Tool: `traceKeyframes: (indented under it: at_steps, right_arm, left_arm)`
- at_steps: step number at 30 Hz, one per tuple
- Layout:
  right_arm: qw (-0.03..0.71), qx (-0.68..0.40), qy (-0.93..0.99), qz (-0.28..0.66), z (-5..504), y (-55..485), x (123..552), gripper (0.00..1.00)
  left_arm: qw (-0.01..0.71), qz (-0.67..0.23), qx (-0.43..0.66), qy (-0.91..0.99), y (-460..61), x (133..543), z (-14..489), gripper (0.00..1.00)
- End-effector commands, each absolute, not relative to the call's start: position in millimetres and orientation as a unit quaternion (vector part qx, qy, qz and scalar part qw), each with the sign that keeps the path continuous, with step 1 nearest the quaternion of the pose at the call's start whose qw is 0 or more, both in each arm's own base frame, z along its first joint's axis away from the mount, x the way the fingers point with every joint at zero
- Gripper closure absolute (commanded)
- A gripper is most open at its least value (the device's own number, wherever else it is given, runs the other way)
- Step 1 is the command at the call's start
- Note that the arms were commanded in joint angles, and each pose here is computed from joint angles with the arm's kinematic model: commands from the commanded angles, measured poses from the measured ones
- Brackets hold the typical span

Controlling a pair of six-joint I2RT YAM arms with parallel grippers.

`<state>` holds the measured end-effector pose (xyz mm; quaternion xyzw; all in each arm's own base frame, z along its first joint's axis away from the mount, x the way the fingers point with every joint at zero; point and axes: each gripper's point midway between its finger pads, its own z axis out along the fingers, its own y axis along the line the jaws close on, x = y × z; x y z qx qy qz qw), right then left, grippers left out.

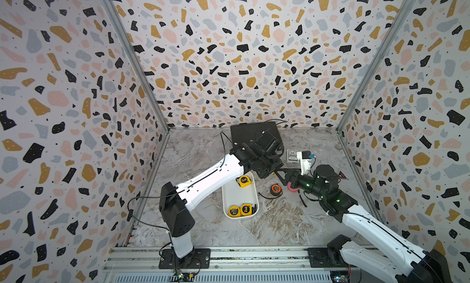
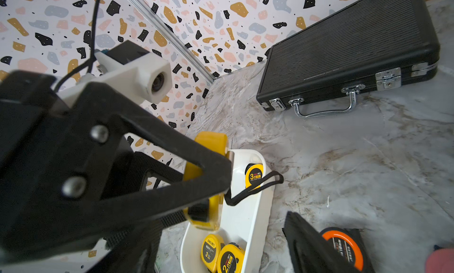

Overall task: Take the tape measure out of the storage box
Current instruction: Place the tape measure at the center of the board.

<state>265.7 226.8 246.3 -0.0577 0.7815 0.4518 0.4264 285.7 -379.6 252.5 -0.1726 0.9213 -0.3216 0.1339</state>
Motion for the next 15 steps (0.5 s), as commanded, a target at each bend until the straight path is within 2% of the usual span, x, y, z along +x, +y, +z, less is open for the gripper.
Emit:
traceKeyframes:
  at_steps: [1, 6, 15]
  right_arm:
    - [0.447, -0.054, 0.764, 0.462, 257.3, 228.3, 269.6, 0.16]
    - [0.455, -0.042, 0.756, 0.469, 255.4, 228.1, 274.1, 0.21]
    - [0.455, -0.036, 0.755, 0.470, 253.9, 230.1, 279.2, 0.46]
  left_arm:
    - [0.138, -0.375, -0.173, 0.900, -390.1, 283.0, 279.1, 1.00]
    - [0.118, -0.393, -0.180, 0.894, -393.5, 275.7, 276.2, 1.00]
    - [0.102, -0.411, -0.184, 0.887, -400.5, 268.6, 274.5, 1.00]
